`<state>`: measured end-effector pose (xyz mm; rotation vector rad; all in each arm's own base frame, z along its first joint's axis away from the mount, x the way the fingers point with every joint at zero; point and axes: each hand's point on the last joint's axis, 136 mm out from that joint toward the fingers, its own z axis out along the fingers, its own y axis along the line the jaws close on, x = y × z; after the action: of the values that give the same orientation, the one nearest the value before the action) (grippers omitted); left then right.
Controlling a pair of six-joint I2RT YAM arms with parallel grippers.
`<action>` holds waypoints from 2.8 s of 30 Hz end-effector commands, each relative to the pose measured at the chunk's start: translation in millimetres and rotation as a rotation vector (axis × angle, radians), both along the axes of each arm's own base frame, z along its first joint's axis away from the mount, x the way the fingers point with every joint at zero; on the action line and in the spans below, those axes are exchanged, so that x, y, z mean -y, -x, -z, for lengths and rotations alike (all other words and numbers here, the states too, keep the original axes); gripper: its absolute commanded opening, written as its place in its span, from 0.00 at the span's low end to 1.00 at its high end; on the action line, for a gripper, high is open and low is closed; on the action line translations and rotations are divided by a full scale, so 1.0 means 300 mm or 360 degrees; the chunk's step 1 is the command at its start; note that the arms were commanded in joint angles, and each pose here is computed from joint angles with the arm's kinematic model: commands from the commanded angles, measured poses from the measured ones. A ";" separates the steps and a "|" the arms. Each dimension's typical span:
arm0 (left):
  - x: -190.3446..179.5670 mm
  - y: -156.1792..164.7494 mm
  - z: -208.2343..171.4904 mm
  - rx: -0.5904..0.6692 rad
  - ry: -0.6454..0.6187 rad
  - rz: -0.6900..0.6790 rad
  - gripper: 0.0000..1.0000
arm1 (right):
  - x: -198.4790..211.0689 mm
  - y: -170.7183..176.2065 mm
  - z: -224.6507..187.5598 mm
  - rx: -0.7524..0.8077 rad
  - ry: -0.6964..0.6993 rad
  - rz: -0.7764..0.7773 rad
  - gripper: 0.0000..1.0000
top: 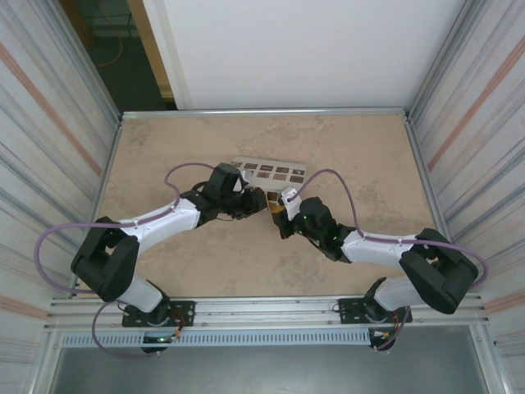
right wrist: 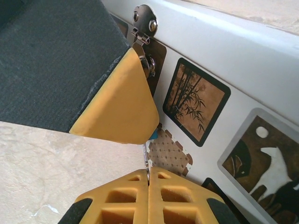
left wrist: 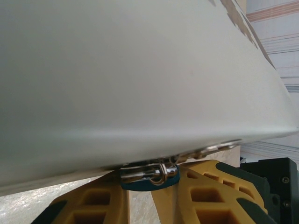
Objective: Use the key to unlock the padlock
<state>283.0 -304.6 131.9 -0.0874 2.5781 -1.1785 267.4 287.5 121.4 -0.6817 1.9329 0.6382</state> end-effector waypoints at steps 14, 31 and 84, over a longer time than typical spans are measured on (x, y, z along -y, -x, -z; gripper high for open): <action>0.026 0.017 -0.027 0.0023 0.0084 0.0039 0.15 | -0.044 -0.031 -0.119 0.0014 -0.0201 -0.0031 0.00; 0.004 -0.008 -0.024 0.0043 0.0065 -0.0003 0.15 | -0.008 -0.001 -0.035 -0.0096 -0.0106 -0.0027 0.00; 0.002 -0.011 -0.016 0.0025 0.0075 0.0005 0.15 | -0.004 -0.031 -0.069 -0.0072 -0.0178 0.0032 0.00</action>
<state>288.1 -302.6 131.5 -0.1025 2.5538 -1.1851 271.1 285.2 117.3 -0.6153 1.9959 0.7078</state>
